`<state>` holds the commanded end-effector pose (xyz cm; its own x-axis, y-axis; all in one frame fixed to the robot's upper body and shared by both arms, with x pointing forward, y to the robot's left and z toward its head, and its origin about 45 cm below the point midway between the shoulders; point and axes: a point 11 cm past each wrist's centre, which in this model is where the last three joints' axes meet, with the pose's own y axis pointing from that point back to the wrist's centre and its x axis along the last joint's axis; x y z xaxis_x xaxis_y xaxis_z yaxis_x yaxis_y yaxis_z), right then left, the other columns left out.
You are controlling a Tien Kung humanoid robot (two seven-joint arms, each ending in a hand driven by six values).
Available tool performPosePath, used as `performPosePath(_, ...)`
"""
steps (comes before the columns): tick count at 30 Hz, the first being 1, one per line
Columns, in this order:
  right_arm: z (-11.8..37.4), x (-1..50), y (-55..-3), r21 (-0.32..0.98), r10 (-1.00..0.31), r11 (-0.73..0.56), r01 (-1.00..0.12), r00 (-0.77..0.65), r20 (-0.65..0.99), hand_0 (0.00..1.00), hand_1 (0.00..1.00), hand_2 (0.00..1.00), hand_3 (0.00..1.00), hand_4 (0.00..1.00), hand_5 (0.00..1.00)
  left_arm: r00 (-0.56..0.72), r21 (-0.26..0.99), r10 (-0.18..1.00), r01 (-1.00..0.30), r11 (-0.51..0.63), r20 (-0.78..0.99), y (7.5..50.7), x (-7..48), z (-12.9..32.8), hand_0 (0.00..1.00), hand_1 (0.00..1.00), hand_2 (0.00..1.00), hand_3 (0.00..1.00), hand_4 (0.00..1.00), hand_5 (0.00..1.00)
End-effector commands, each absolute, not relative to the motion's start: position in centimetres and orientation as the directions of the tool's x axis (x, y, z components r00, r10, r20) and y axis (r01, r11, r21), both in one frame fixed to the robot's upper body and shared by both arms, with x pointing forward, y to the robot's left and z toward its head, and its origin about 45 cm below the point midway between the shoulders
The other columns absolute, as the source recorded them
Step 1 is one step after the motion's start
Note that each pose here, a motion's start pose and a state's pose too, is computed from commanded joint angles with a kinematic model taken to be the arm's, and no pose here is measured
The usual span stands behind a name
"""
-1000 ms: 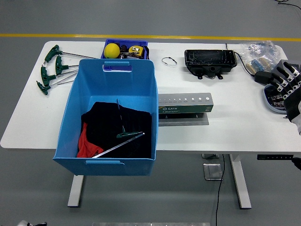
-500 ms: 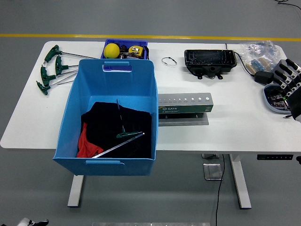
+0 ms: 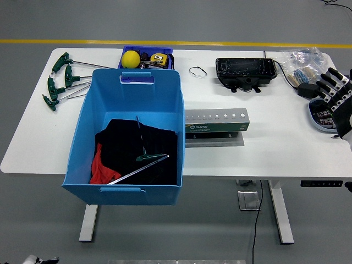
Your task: Lift tool from toolbox,place it in box,lift tool from toolbox,place it in box
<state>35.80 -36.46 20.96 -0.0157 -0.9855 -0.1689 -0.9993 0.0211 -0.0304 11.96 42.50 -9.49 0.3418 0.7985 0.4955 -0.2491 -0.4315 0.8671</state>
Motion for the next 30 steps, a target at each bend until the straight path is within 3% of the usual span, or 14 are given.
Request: performPosePath(30, 21.1, 35.97, -36.29, -0.035, -0.984, 0.029, -0.999, -0.022, -0.179, 0.819, 0.792, 0.818, 0.83, 0.998, 0.955, 0.339, 0.868, 0.801, -0.25, -0.428, 0.493, 42.5, 12.11, -9.46, 0.698, 0.669, 0.687, 0.633, 0.666, 0.668)
